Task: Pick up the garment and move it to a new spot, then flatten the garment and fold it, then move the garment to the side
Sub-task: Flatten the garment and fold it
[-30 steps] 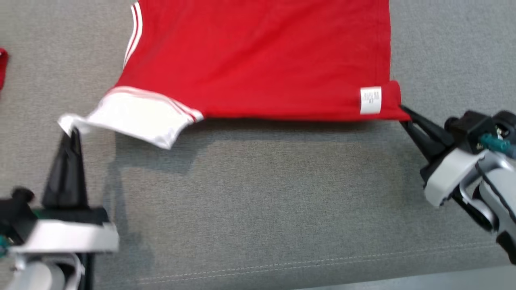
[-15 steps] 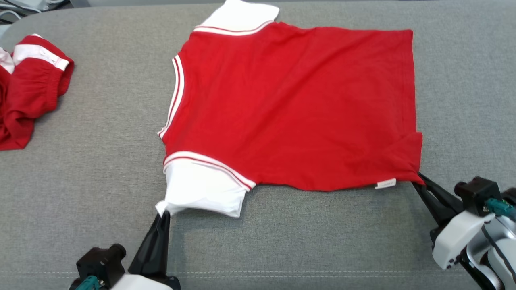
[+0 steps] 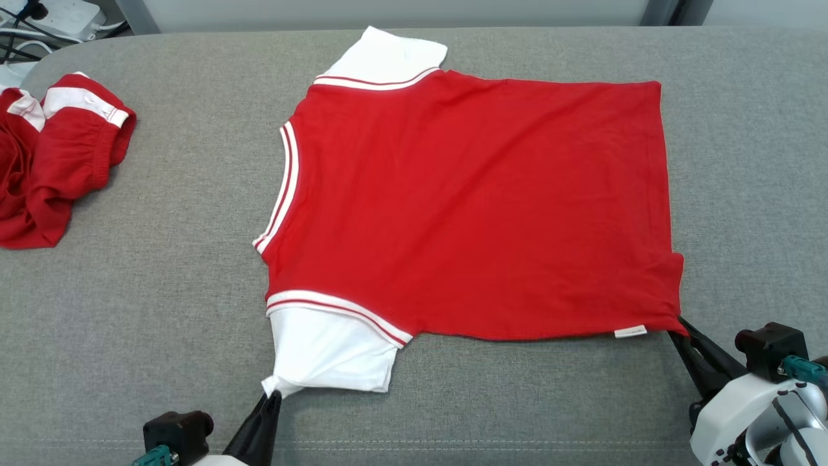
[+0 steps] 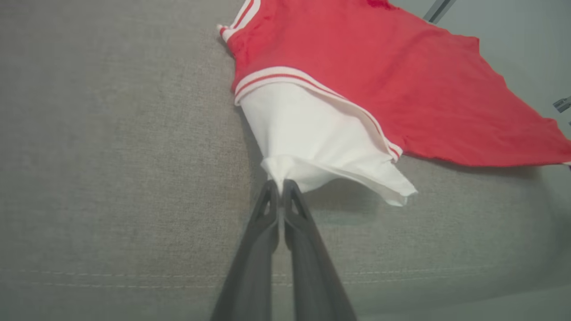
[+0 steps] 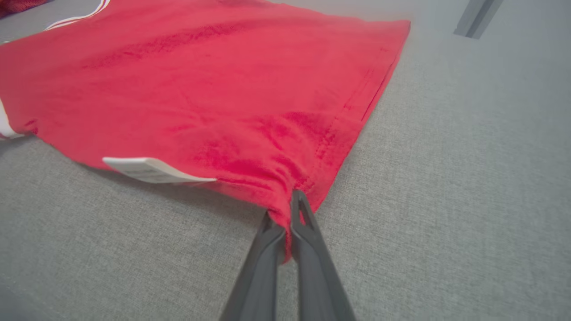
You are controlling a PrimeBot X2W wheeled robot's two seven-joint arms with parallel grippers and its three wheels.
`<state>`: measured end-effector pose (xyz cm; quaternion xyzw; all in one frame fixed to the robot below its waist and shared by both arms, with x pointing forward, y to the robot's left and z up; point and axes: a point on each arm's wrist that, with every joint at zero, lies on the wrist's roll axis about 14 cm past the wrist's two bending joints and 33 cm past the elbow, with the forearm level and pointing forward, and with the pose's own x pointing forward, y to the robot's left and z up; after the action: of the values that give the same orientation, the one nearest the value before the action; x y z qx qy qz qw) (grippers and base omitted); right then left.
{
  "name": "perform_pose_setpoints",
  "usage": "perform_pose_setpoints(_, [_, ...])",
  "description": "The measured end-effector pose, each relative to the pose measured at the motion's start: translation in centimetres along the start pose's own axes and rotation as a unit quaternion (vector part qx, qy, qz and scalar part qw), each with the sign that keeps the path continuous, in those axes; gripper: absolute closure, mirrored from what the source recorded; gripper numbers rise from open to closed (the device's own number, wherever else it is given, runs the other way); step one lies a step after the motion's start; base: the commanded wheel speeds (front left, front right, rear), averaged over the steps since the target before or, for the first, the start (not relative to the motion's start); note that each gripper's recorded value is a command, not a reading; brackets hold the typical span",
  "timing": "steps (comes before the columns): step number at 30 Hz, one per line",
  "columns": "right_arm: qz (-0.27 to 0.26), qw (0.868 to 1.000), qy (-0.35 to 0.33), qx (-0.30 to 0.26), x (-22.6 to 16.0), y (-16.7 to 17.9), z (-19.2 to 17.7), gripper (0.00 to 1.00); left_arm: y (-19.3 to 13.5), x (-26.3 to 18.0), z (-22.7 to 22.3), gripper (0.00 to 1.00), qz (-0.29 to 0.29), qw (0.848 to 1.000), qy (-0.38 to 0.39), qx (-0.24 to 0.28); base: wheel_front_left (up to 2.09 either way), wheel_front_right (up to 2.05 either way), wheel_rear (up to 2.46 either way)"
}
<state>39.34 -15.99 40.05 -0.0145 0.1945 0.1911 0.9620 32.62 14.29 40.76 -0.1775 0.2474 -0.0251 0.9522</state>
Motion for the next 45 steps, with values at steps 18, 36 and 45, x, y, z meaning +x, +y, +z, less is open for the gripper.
perform_pose_setpoints(18, [-0.09,0.986,-0.128,0.049,-3.5,-2.2,4.1,0.0,-0.6,0.3,9.4,0.0,-0.023,0.984,-0.167,0.047,0.0,0.0,0.0])
perform_pose_setpoints(36, [-0.147,0.962,-0.209,0.097,-8.0,-0.9,5.5,0.0,1.7,-0.7,13.1,0.0,-0.002,0.96,-0.27,0.069,0.0,0.0,0.0])
perform_pose_setpoints(45, [-0.147,0.961,-0.207,0.11,-9.0,0.0,4.6,0.0,4.4,-3.1,10.9,0.0,0.008,0.96,-0.265,0.092,0.0,0.0,0.0])
